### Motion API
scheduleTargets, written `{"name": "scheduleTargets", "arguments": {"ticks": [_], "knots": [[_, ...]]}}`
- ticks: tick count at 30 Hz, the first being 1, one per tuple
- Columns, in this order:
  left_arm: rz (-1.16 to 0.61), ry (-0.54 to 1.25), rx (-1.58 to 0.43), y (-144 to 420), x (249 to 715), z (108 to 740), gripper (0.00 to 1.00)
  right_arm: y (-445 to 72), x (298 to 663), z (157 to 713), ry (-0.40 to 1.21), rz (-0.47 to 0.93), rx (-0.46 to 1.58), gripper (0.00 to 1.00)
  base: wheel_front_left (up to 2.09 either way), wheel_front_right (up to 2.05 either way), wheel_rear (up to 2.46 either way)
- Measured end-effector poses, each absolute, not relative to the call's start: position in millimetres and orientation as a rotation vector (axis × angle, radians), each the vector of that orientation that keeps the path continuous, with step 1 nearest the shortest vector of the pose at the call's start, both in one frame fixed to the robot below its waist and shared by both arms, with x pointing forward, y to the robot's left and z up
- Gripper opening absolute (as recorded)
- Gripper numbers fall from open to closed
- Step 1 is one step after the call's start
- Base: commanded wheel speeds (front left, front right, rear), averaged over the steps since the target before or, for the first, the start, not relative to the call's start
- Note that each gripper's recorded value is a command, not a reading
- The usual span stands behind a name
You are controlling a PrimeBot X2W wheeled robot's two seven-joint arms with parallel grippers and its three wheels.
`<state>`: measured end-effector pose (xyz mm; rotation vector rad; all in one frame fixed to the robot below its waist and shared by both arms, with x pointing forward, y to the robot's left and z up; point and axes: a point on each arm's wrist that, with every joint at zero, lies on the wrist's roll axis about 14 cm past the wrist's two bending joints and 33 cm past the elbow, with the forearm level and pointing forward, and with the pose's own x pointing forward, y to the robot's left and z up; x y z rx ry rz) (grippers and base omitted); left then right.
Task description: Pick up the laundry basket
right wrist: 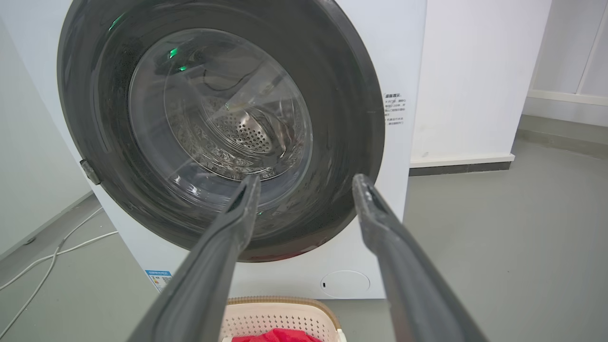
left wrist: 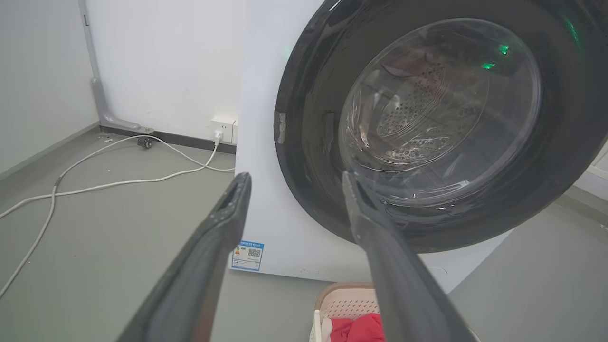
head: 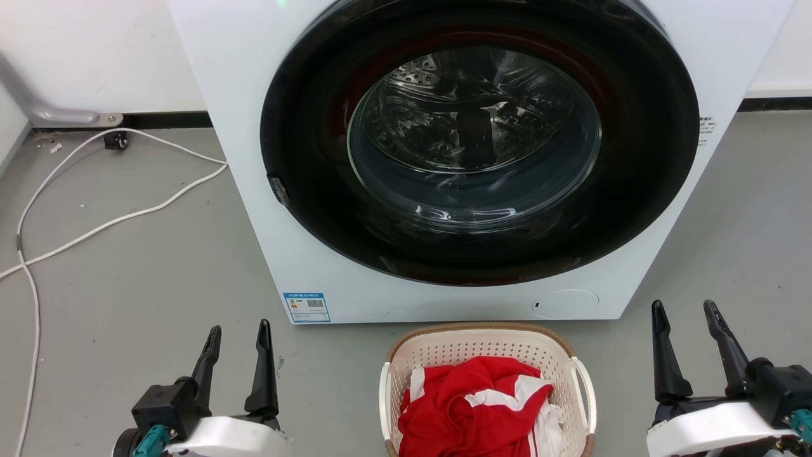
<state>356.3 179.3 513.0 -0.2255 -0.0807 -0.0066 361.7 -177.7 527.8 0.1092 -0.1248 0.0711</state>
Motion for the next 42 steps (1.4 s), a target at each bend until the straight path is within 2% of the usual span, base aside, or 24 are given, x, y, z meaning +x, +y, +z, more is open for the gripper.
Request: {"name": "scheduleTargets", "arguments": {"ticks": [26, 42], "knots": [[-0.027, -0.102, -0.03, 174.7, 350.6, 512.6, 1.0, -178.4, 358.3, 531.6, -0.159, 0.083, -0.074, 1.0, 0.0, 0.0, 0.0], [-0.023, -0.098, -0.025, 175.4, 349.9, 510.9, 1.0, -182.6, 357.3, 530.4, -0.156, 0.069, -0.062, 1.0, 0.0, 0.0, 0.0]]}}
